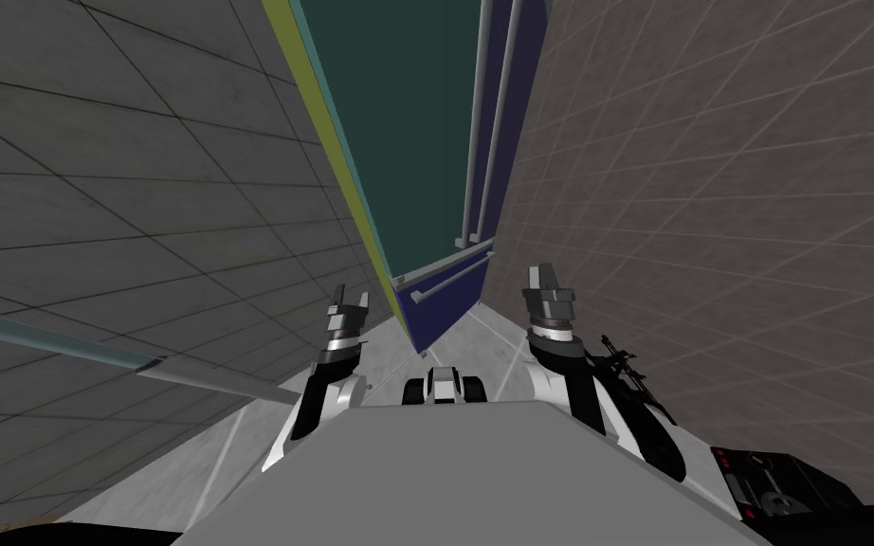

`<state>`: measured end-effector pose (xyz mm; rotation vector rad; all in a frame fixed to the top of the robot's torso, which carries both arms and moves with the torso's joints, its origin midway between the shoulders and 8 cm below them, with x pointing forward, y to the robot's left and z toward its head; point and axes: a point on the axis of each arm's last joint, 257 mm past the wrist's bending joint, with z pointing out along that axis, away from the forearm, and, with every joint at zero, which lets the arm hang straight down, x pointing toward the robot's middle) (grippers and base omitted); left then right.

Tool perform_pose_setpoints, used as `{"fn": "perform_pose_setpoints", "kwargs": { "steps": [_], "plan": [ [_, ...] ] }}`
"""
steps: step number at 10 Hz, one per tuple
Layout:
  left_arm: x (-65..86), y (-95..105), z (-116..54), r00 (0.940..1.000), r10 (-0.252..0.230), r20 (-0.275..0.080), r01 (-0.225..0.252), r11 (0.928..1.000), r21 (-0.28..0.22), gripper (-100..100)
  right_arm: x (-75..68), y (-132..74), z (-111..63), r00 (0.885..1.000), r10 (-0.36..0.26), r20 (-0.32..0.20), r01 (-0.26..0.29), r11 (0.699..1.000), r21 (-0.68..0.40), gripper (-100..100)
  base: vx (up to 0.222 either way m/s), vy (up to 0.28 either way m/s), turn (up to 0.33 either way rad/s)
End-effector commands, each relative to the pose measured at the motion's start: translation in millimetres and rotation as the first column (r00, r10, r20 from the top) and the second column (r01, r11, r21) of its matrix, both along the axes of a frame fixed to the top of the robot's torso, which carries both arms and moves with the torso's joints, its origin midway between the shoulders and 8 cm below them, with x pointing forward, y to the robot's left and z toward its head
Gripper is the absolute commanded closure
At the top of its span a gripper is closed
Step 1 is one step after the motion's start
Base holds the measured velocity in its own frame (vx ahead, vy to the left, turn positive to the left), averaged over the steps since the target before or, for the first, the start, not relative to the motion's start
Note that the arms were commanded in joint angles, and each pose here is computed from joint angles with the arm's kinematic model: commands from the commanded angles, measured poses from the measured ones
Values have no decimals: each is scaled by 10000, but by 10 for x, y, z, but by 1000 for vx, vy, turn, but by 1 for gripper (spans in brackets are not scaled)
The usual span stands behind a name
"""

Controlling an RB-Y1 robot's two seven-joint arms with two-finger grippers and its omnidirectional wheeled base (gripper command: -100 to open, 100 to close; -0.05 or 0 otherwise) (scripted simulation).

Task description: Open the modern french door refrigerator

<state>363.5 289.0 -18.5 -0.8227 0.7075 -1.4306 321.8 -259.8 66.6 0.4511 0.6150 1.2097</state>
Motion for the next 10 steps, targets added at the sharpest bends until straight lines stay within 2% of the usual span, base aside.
{"fn": "perform_pose_setpoints", "kwargs": {
  "steps": [1, 10],
  "plan": [
    [64, 86, -186, 9995, 26, -323, -24, 10000, 57, -100, 0, 0, 0, 10000, 0, 0, 0, 10000, 0, 0, 62, -86, 52],
    [183, 399, -841, 9907, 404, -1300, -437, 9988, -231, -100, 0, 0, 0, 10000, 0, 0, 0, 10000, 0, 0, 72, -88, 46]
  ]
}}
